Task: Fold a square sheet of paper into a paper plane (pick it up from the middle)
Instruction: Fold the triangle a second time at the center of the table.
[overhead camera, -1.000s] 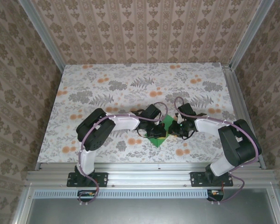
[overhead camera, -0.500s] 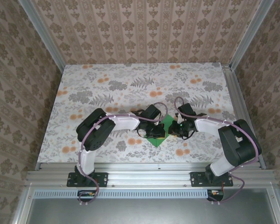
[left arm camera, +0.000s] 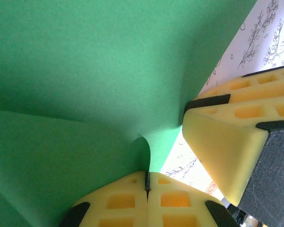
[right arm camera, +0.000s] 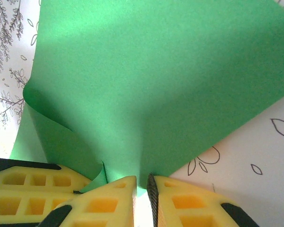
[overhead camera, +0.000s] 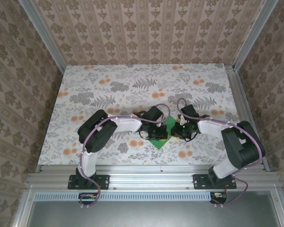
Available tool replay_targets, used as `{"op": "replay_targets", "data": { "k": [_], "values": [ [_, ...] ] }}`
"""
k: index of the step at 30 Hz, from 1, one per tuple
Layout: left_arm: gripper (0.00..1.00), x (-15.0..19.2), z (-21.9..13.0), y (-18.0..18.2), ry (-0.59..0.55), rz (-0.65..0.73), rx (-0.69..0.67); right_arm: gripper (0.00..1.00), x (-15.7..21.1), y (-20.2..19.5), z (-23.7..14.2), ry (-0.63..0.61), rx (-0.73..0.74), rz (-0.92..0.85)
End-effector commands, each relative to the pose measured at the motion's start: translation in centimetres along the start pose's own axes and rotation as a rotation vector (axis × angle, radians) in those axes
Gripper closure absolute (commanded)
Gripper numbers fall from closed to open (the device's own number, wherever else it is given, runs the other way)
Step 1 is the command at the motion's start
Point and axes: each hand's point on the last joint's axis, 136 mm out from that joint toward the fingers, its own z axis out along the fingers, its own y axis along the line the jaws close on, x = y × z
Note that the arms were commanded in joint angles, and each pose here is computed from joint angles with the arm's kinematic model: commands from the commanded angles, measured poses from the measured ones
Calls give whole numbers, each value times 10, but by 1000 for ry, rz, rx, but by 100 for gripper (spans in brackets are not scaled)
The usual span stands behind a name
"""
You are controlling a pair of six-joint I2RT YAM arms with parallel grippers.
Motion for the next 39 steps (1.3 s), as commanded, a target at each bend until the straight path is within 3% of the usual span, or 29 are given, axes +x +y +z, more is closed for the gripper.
{"op": "replay_targets", "data": {
  "k": [1, 13, 19, 23, 25, 39],
  "values": [
    [100, 3, 10, 7, 18, 5, -8, 80, 11, -12, 8, 37, 27, 2],
    [99, 13, 12, 26, 39, -8, -50, 79, 11, -11, 6, 36, 24, -1],
    [87, 14, 9, 28, 28, 7, -53, 79, 9, -7, 0, 26, 21, -8],
    [64, 12, 4, 21, 10, 58, -36, 79, 6, -3, -6, 11, 20, -16],
    [61, 11, 1, 19, -3, 74, -28, 79, 6, -3, -8, 5, 20, -16],
    [60, 2, -6, 0, -70, 119, 115, 79, 4, 1, -24, -31, -57, 23]
  ]
}}
